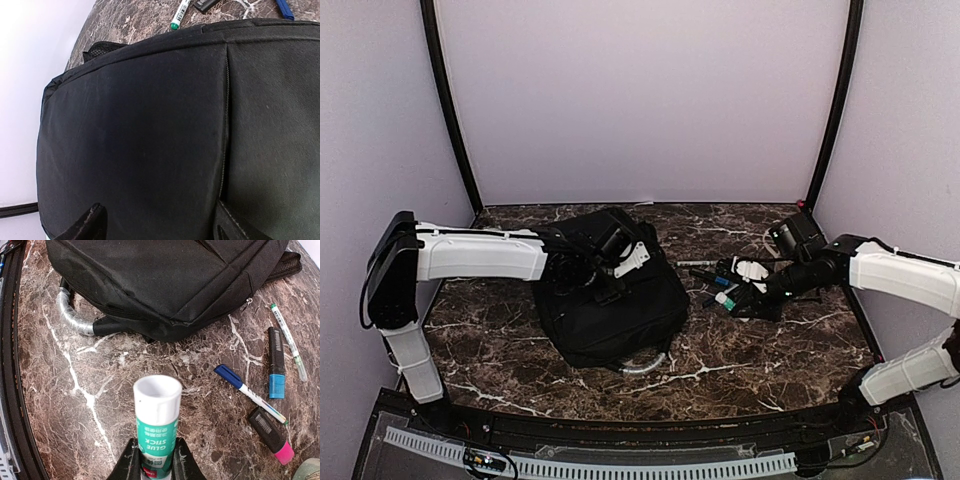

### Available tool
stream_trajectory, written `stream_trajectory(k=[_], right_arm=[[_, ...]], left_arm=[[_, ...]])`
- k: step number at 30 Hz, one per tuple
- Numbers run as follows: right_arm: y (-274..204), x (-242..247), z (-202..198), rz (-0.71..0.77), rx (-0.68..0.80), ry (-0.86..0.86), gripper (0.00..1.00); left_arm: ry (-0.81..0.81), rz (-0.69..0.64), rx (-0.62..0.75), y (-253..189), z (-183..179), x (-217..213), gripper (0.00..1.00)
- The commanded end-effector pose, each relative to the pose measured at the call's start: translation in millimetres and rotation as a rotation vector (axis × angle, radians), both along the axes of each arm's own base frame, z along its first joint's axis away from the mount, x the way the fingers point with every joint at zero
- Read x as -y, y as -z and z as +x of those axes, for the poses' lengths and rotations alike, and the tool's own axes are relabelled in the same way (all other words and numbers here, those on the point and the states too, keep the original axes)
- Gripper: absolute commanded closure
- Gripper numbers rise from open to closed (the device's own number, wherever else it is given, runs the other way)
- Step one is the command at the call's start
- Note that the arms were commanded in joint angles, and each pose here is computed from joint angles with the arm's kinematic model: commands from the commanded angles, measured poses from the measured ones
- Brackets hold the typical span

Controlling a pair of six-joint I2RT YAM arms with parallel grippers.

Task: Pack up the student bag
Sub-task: Pick up the lower front pocket of the student bag.

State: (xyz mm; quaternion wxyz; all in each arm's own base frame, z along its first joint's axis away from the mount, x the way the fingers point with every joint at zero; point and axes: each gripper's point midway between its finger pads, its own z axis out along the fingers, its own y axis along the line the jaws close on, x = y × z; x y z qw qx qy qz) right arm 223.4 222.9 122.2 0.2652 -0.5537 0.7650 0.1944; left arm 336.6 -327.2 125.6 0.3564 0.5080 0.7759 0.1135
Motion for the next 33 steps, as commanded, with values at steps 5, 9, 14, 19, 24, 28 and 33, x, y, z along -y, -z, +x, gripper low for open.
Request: stream_trajectory(k=[5, 9, 14, 19, 24, 28, 33], right_arm=[[-9.7, 1.6, 5.5, 0.026, 0.055, 0.021, 0.84], [-10.3, 0.7, 5.4, 0.029, 0.053, 0.02, 0.83], [-9.8, 0.5, 5.4, 0.028, 0.051, 0.02, 0.83], [-8.3, 0.4, 5.8, 0.026, 0.047, 0.022, 0.82], [-6.5, 1.0, 5.7, 0.022, 0.043, 0.024, 0.82], [-6.4, 1.8, 6.4, 0.019, 0.046, 0.03, 0.82], [-6.9, 1.0, 6.5, 0.022, 0.044, 0.028, 0.82]], left_arm=[[0.07, 0.054, 0.038, 6.3, 11.1, 28.2, 0.26], [0.11, 0.14, 0.065, 18.0, 6.7, 32.3, 0.26], [0.207, 0.197, 0.097, 28.8, -16.3, 38.5, 0.27], [0.151, 0.238, 0.224, 22.2, -2.9, 32.2, 0.25], [0.055, 0.311, 0.348, 13.1, 19.1, 14.4, 0.26], [-0.037, 0.334, 0.394, -1.2, 31.0, -7.2, 0.31], [-0.134, 0.329, 0.421, -20.0, 41.4, -44.8, 0.35]])
